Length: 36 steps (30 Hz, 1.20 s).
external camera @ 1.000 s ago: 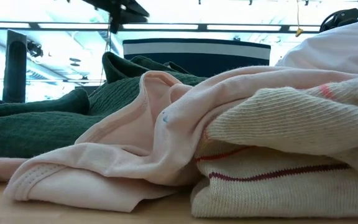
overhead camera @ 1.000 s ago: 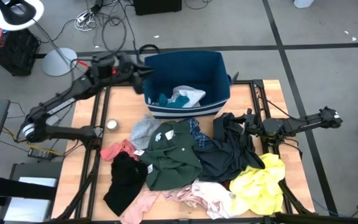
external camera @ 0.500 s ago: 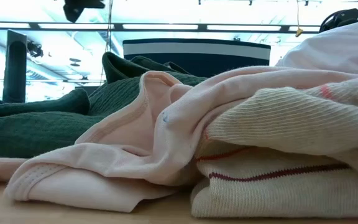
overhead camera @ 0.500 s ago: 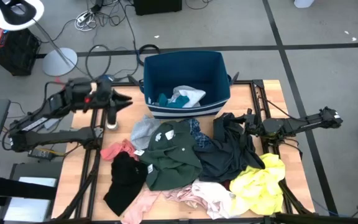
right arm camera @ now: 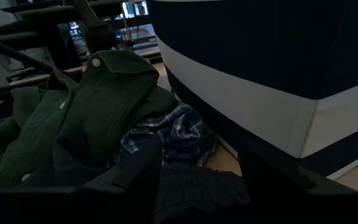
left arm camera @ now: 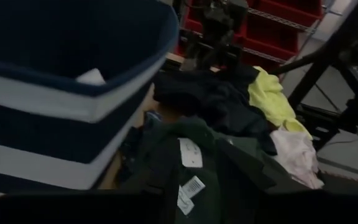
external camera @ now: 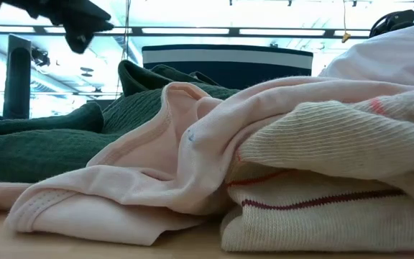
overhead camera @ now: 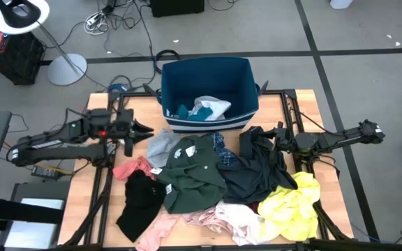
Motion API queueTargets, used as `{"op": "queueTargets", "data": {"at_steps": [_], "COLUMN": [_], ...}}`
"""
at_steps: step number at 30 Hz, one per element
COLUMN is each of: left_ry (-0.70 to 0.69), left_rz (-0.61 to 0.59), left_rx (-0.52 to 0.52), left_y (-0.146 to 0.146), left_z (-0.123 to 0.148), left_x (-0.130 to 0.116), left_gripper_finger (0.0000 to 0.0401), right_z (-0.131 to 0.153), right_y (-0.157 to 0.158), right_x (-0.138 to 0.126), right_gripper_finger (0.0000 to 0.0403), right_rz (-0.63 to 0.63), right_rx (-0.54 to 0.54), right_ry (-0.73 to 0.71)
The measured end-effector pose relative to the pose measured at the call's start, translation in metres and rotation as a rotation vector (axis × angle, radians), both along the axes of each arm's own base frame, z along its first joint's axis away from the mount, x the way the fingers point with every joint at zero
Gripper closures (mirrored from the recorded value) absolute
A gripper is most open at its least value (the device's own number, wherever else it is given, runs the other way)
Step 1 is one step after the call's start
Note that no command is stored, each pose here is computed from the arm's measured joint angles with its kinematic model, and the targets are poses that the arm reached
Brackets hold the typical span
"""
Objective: Sort clothes
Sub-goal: Put the black jacket into the blue laundry bin
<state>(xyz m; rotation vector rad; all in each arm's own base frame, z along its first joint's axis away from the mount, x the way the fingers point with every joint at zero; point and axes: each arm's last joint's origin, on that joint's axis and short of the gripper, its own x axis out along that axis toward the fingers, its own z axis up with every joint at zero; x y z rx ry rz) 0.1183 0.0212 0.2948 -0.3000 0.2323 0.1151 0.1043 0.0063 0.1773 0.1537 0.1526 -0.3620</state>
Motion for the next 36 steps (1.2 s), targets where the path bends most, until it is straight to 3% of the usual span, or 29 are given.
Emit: {"op": "queueTargets", "data": {"at_steps": [8,12,19,29,36], "left_ry": [-0.009,0.002,0.010,0.011,0.009], "left_rz": [-0.041,-0.036,-0.043,-0.042,-0.043], "left_rx": [-0.065,-0.089,-0.079,-0.078,-0.076], "left_y": [-0.010,-0.015,-0.020,-0.020,-0.020], "left_z": [-0.038,-0.048,-0.050,-0.050,-0.049], "left_x": [0.012,0.014,0.014,0.014,0.014], "left_gripper_finger": [0.0296,0.0296,0.0296,0.0296,0.0296], "right_z": [0.000,0.003,0.006,0.011,0.052], "right_y": [0.000,0.000,0.000,0.000,0.001], "right_x": [0.000,0.001,0.001,0.001,-0.005], "right_gripper_finger": [0.0187,0.0187,0.0187,0.0187,0.0196], "right_rz": [-0.002,-0.025,-0.032,-0.018,0.092], "right_rx": [0.007,0.147,0.194,0.139,0.092], "right_ry": [-0.006,-0.083,-0.129,-0.125,-0.100]}}
